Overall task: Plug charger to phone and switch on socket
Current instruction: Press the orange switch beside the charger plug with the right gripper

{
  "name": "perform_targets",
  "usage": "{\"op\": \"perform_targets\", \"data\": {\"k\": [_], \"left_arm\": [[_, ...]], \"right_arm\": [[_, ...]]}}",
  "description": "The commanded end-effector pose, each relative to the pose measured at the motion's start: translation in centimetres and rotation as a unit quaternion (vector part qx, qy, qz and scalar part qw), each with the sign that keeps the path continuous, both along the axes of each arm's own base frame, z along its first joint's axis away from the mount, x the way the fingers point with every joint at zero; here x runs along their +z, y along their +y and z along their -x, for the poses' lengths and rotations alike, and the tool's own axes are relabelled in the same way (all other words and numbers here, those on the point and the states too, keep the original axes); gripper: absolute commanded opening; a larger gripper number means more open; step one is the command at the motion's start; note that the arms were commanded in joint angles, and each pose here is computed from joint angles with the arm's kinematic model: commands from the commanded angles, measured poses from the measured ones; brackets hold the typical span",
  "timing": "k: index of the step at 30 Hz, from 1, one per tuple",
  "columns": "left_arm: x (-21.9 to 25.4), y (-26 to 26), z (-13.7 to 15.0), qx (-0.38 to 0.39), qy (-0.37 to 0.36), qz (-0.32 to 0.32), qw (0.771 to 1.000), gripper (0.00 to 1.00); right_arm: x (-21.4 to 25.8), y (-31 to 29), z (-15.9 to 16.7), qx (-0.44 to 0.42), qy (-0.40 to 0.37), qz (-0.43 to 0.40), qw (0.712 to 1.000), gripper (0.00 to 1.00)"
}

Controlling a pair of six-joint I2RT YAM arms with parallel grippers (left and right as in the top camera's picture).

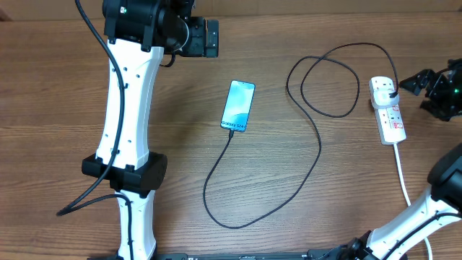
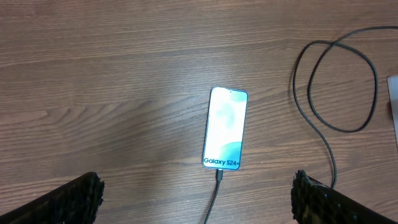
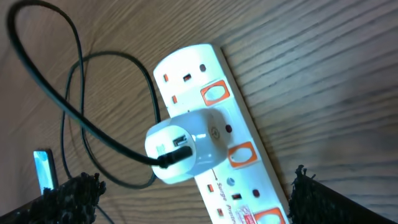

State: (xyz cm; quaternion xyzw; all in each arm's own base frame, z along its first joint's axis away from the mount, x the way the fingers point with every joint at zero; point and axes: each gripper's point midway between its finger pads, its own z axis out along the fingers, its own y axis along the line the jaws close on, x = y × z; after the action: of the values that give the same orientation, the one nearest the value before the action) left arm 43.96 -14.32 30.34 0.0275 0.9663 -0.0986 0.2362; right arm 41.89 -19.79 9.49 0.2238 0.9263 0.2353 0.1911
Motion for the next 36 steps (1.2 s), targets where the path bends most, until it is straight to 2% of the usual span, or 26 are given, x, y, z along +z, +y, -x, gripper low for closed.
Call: {"op": "perform_targets", "data": {"k": [1, 10, 23, 36], "left_arm": [[-0.1, 0.3, -0.1, -0.004, -0.002, -0.010, 1.000, 1.00], [-0.1, 0.3, -0.1, -0.004, -0.002, -0.010, 1.000, 1.00], [-0.1, 0.3, -0.1, -0.004, -0.002, -0.011, 1.000, 1.00], [-0.1, 0.3, -0.1, -0.004, -0.002, -0.010, 1.000, 1.00]], "right_arm": [[-0.4, 1.6, -0.5, 0.022, -0.007, -0.003, 1.000, 1.00], [-2.2, 4.0, -1.5, 0.051, -0.007, 0.010, 0.999, 1.00], [-3.3, 3.0, -1.0, 0.024, 0.035, 0.046, 0.998, 1.00], [-3.4, 3.4, -1.3, 0.025, 0.033, 0.045, 0.998, 1.00]]}}
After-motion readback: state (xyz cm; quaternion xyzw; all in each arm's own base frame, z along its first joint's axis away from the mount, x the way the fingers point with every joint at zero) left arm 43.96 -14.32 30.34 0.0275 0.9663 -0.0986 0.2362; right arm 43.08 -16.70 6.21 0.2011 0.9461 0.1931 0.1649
